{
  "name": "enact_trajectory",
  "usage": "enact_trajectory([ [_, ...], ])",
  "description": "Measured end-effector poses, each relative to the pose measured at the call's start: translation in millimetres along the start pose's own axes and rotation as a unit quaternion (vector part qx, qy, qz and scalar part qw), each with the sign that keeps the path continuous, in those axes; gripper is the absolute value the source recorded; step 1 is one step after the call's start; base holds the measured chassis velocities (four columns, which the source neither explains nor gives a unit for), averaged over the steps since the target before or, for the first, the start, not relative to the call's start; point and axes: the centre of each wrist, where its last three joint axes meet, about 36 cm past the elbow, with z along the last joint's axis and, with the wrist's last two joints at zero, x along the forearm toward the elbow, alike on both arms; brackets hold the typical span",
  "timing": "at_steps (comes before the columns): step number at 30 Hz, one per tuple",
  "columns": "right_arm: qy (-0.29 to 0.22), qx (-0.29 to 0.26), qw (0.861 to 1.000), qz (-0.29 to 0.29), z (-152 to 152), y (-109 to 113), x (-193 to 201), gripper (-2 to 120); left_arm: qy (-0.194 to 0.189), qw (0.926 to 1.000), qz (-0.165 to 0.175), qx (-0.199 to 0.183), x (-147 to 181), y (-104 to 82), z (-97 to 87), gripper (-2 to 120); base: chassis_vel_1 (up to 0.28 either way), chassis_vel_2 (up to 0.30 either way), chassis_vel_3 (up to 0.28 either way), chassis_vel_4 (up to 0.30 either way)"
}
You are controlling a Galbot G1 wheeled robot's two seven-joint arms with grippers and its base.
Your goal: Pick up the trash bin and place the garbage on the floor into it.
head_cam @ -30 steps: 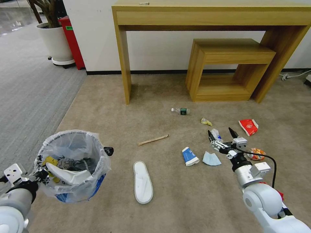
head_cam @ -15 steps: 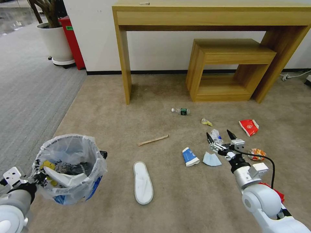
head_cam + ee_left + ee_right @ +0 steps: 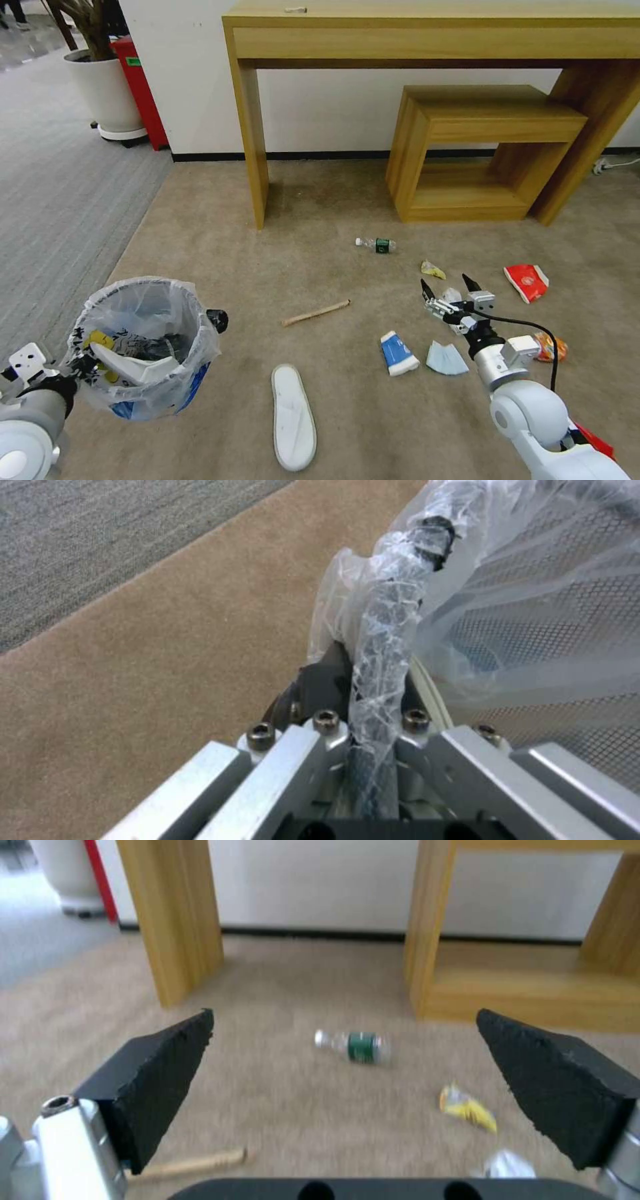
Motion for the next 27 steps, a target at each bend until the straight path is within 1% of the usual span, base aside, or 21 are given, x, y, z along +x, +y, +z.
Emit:
enact_trajectory([
  [1, 0.000, 0.000, 1.000, 0.000, 0, 0, 0, 100, 0.000, 1.0000, 0.000, 0.000, 0, 0.0, 0.0, 1, 0.000, 0.000, 0.000, 0.000],
  [4, 0.048, 0.002, 0.999, -0.016, -1, 13, 1, 100, -0.001, 1.0000, 0.002, -0.001, 1, -3.3, 1.7, 1, 0.027, -0.035, -0.024, 0.022],
  [5, 0.048, 0.002, 0.999, -0.016, -1, 13, 1, 100, -0.001, 1.0000, 0.002, -0.001, 1, -3.3, 1.7, 1, 0.042, -0.053, -0.031, 0.034],
  [6, 0.063, 0.000, 0.998, -0.024, -2, 18, 1, 100, -0.002, 1.0000, 0.002, -0.001, 2, -4.1, 2.0, 1, 0.000, 0.000, 0.000, 0.000],
  [9, 0.126, -0.023, 0.990, -0.065, -4, 43, 2, 100, -0.005, 1.0000, 0.002, -0.003, 6, -7.5, 4.4, 1, 0.000, 0.000, 0.000, 0.000],
  [10, 0.126, -0.023, 0.990, -0.065, -4, 43, 2, 100, -0.005, 1.0000, 0.002, -0.003, 6, -7.5, 4.4, 1, 0.000, 0.000, 0.000, 0.000],
  [13, 0.195, -0.030, 0.974, -0.115, -8, 71, 0, 100, -0.005, 1.0000, -0.002, -0.004, 10, -9.4, 8.5, 1, 0.000, 0.000, 0.000, 0.000],
  [14, 0.195, -0.030, 0.974, -0.115, -8, 71, 0, 100, -0.005, 1.0000, -0.002, -0.004, 10, -9.4, 8.5, 1, 0.000, 0.000, 0.000, 0.000],
  [15, 0.231, -0.028, 0.963, -0.136, -9, 83, -2, 100, -0.006, 1.0000, -0.005, -0.005, 11, -10.0, 10.3, 1, 0.000, 0.000, 0.000, 0.000],
  [16, 0.255, -0.026, 0.955, -0.148, -10, 91, -3, 100, -0.006, 0.9999, -0.007, -0.005, 12, -10.3, 11.4, 1, 0.000, 0.000, 0.000, 0.000],
  [17, 0.255, -0.026, 0.955, -0.148, -10, 91, -3, 100, -0.006, 0.9999, -0.007, -0.005, 12, -10.3, 11.4, 1, 0.000, 0.000, 0.000, 0.000],
  [18, 0.276, -0.024, 0.948, -0.157, -7, 98, -6, 100, -0.006, 0.9999, -0.008, -0.006, 14, -10.7, 12.6, 1, 0.000, 0.000, 0.000, 0.000],
  [19, 0.282, -0.023, 0.946, -0.159, -6, 100, -7, 100, -0.006, 0.9999, -0.009, -0.006, 14, -10.9, 12.9, 1, 0.000, 0.000, 0.000, 0.000],
  [20, 0.297, -0.020, 0.940, -0.165, -1, 106, -10, 100, -0.006, 0.9999, -0.010, -0.006, 16, -11.5, 14.0, 1, 0.000, 0.000, 0.000, 0.000],
  [22, 0.300, -0.020, 0.939, -0.166, 0, 108, -10, 100, -0.006, 0.9999, -0.010, -0.006, 16, -11.5, 14.1, 1, 0.000, 0.000, 0.000, 0.000],
  [23, 0.322, -0.017, 0.930, -0.178, 11, 121, -17, 100, -0.007, 0.9999, -0.010, -0.007, 19, -12.7, 15.3, 1, 0.000, 0.000, 0.000, 0.000],
  [24, 0.335, -0.018, 0.924, -0.185, 15, 129, -21, 100, -0.008, 0.9999, -0.011, -0.007, 21, -13.3, 15.7, 1, 0.000, 0.000, 0.000, 0.000],
  [25, 0.335, -0.018, 0.924, -0.185, 15, 129, -21, 100, -0.008, 0.9999, -0.011, -0.007, 21, -13.3, 15.7, 1, 0.000, 0.000, 0.000, 0.000],
  [26, 0.348, -0.026, 0.917, -0.193, 18, 138, -23, 100, -0.009, 0.9999, -0.012, -0.008, 22, -13.9, 15.9, 1, 0.000, 0.000, 0.000, 0.000],
  [27, 0.348, -0.026, 0.917, -0.193, 18, 138, -23, 100, -0.009, 0.9999, -0.012, -0.008, 22, -13.9, 15.9, 1, 0.000, 0.000, 0.000, 0.000],
])
